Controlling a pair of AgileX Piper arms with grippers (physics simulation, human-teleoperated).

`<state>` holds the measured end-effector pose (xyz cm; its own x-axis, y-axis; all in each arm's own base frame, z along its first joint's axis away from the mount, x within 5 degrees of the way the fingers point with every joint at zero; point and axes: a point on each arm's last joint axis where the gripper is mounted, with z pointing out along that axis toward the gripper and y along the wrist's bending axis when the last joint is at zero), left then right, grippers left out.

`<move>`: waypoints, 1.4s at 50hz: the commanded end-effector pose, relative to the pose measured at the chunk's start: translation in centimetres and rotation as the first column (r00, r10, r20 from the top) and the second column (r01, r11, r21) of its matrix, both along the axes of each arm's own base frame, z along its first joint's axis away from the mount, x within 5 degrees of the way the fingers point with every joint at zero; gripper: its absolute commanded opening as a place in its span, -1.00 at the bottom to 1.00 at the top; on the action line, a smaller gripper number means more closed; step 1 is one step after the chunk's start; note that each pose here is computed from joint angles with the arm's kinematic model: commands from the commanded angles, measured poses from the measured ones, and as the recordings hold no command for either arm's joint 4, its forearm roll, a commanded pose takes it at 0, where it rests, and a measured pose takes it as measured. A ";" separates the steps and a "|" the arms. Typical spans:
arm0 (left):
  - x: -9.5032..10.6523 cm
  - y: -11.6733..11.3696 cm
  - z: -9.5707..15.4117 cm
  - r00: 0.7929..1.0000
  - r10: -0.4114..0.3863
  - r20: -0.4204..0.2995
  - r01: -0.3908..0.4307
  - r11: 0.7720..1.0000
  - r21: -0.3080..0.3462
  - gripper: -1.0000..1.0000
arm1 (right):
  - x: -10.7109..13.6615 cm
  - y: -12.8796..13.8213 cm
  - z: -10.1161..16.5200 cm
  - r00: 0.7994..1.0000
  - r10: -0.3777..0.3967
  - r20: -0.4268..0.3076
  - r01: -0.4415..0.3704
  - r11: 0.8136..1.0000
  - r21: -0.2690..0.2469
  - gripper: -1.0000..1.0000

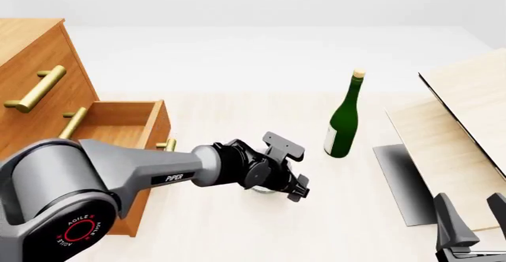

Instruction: Put the bowl in the bottom drawer of the cabinet.

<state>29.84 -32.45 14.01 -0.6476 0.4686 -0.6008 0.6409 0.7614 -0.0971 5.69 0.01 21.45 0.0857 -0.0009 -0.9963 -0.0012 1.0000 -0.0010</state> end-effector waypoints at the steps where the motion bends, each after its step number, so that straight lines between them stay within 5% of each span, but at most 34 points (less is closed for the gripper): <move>1: 0.0 0.1 -0.1 1.000 0.002 -0.001 -0.002 1.000 0.000 1.00 | 0.0 0.0 0.0 1.000 0.000 0.000 0.000 1.000 0.000 1.00; 7: 0.1 0.1 -0.1 1.000 0.001 0.003 -0.001 1.000 0.000 1.00 | 0.0 0.0 0.0 1.000 0.000 0.000 0.000 1.000 0.000 1.00; 8: 0.3 0.2 0.0 1.000 -0.001 0.008 0.001 1.000 0.003 -1.00 | 0.0 0.0 0.0 1.000 0.000 0.000 0.000 1.000 0.000 1.00; 27: 0.1 0.4 1.2 0.999 -0.011 0.040 0.012 1.000 -0.018 -1.00 | 0.0 0.0 0.0 1.000 0.000 0.000 0.000 1.000 0.000 1.00; 43: 0.4 2.9 6.4 0.990 0.025 0.139 -0.011 0.995 -0.098 -1.00 | 0.0 0.0 0.0 1.000 0.000 0.000 0.000 1.000 0.000 1.00; 70: -0.5 5.5 11.1 0.973 0.069 0.220 -0.029 0.983 -0.180 -1.00 | 0.0 0.0 0.0 1.000 0.000 0.000 0.000 1.000 0.000 1.00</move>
